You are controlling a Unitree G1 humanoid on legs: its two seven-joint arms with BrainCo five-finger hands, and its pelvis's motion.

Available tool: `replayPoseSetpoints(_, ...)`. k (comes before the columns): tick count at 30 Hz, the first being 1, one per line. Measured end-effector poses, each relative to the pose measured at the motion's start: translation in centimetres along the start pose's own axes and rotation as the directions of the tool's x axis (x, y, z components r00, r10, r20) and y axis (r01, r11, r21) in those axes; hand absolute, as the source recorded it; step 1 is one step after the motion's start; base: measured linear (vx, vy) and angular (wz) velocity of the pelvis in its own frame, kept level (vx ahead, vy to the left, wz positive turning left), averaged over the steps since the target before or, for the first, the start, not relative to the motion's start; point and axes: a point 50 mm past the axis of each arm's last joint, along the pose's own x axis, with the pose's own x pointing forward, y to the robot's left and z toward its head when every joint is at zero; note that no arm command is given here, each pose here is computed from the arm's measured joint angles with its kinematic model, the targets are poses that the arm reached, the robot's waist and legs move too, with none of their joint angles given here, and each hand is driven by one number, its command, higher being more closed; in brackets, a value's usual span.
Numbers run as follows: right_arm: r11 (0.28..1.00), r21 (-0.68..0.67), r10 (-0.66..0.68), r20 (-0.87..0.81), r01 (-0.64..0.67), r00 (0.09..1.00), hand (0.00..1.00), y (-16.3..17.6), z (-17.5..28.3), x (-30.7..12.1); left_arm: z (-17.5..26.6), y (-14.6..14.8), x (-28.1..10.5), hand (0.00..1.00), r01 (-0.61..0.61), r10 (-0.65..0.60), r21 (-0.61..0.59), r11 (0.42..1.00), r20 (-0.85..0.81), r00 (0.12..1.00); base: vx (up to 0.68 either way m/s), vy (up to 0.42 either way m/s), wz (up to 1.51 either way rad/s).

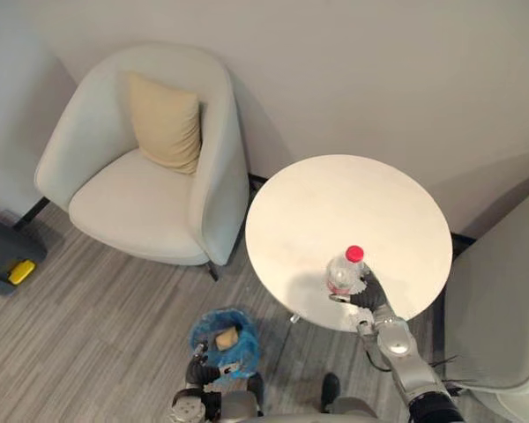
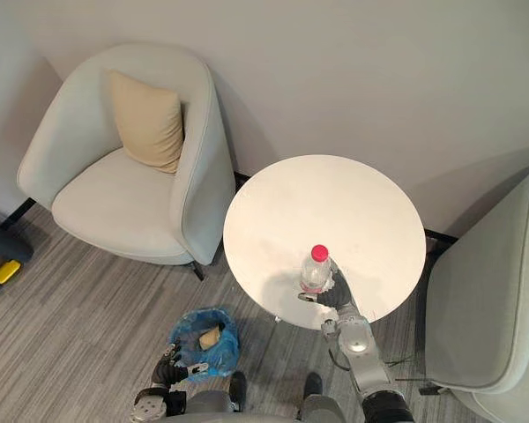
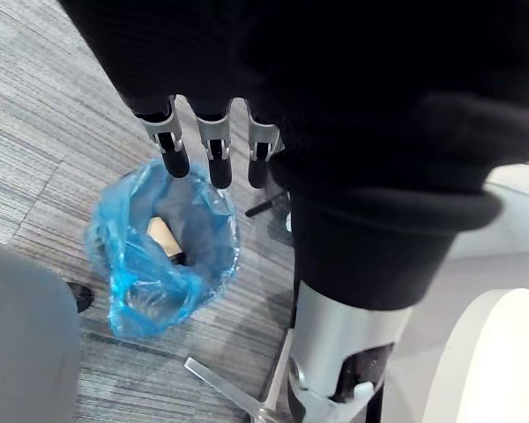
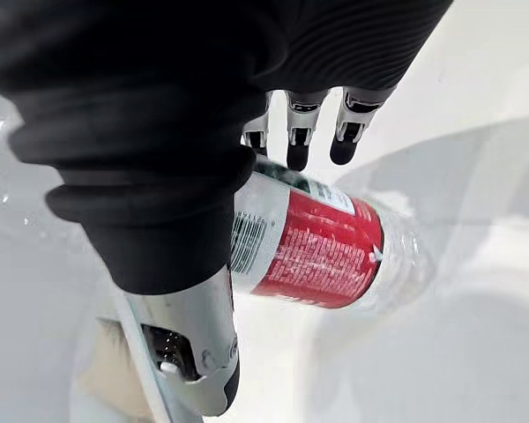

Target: Gather rubbish on tea table into small bin, then transfer packed bag to large trash can.

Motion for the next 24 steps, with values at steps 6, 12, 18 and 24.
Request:
replayPoseSetpoints(6,0.999,-0.016,-0.031,0.072,0.032,0.997,1.0,-0.2,2.9,3.2,0.6,-0.3,0.2,0.0,0.009,-0.009,0.001,1.0,0.023,1.0,-0.07,-0.013,0.08)
replayPoseSetpoints(12,0.997,0.016,-0.075,0.136,0.074,0.988,1.0,-0.8,5.4,4.7,1.0,-0.5,0.3,0.0,0.012,-0.012,-0.008,1.0,0.047,0.999,0.09,-0.029,0.01)
replayPoseSetpoints(18,0.993,0.077,-0.109,0.215,0.094,0.97,1.0,-1.5,7.6,4.9,1.6,-0.4,0.3,0.0,0.01,-0.009,-0.015,1.0,0.07,0.998,0.11,-0.003,-0.02)
replayPoseSetpoints(24,0.988,0.123,-0.13,0.346,0.093,0.929,1.0,-1.8,10.0,3.2,1.8,-0.4,0.3,0.0,0.008,-0.007,-0.018,1.0,0.078,0.997,0.01,0.021,0.02)
